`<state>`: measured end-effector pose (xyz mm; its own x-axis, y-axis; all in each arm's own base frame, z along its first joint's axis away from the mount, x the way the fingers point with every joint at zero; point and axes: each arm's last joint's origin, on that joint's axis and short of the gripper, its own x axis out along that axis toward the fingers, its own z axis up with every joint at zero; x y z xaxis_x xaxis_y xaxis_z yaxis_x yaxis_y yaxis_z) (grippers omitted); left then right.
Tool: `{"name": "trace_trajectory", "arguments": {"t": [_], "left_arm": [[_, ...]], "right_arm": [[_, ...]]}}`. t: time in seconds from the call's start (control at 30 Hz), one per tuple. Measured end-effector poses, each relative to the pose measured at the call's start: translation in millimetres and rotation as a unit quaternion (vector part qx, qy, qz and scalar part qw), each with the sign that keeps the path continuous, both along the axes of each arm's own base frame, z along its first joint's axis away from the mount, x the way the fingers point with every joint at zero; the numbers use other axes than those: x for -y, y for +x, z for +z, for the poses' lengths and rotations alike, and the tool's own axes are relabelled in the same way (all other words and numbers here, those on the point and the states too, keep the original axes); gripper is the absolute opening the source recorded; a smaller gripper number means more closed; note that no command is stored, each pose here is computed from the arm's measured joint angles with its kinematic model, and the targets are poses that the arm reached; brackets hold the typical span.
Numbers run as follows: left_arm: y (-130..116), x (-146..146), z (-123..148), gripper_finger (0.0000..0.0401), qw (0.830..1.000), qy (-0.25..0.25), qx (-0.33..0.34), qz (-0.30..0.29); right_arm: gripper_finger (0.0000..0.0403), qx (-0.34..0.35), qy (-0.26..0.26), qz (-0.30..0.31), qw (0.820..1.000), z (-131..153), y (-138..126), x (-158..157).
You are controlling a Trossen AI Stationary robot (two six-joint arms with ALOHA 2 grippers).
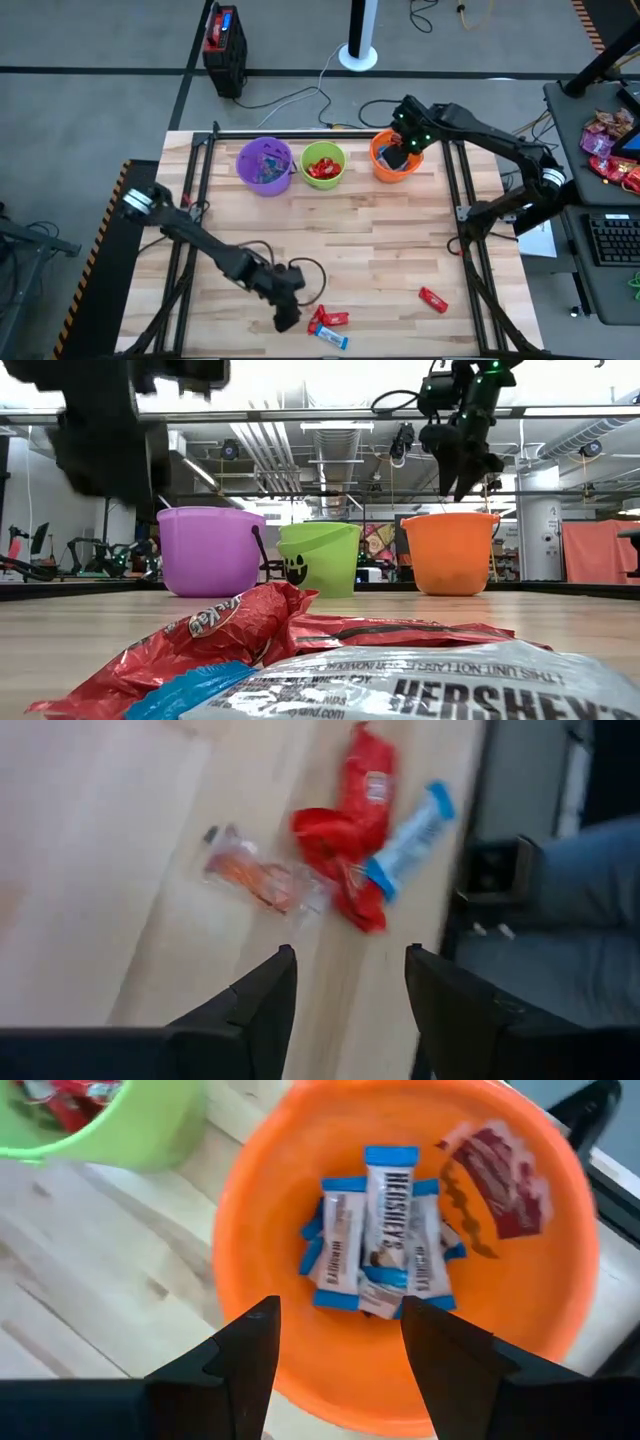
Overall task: Sort candy by brand, put in halloween buckets
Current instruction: Put the orange gummy candy into the purple bucket
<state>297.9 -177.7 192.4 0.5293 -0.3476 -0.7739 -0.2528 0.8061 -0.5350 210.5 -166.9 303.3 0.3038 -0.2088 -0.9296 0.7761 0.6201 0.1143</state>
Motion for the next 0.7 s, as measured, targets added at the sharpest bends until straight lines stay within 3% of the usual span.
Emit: {"name": "trace_trajectory", "arguments": {"t": [0.17, 0.3, 0.47, 0.7], "left_arm": [[20.5, 6.5, -30.9, 0.0191, 0.991, -0.032, -0.075, 0.105], [40.5, 13.8, -38.6, 0.0197, 0.981, -0.053, -0.102, 0.158], [54.7, 21.0, -34.6, 0.0197, 0.975, -0.027, -0.131, 0.178], [55.2, 20.0, -34.8, 0.0197, 0.967, 0.010, -0.159, 0.200]], "right_arm": [[0.0201, 0.000, -0.003, 0.026, 1.000, 0.2, 6.6, -8.5], [0.0201, -0.001, -0.005, 0.049, 0.999, 0.3, 12.2, -16.8], [0.0201, 0.000, -0.008, 0.073, 0.997, 0.9, 17.2, -25.1], [0.0201, -0.001, -0.009, 0.096, 0.995, 0.8, 22.6, -34.2]]}}
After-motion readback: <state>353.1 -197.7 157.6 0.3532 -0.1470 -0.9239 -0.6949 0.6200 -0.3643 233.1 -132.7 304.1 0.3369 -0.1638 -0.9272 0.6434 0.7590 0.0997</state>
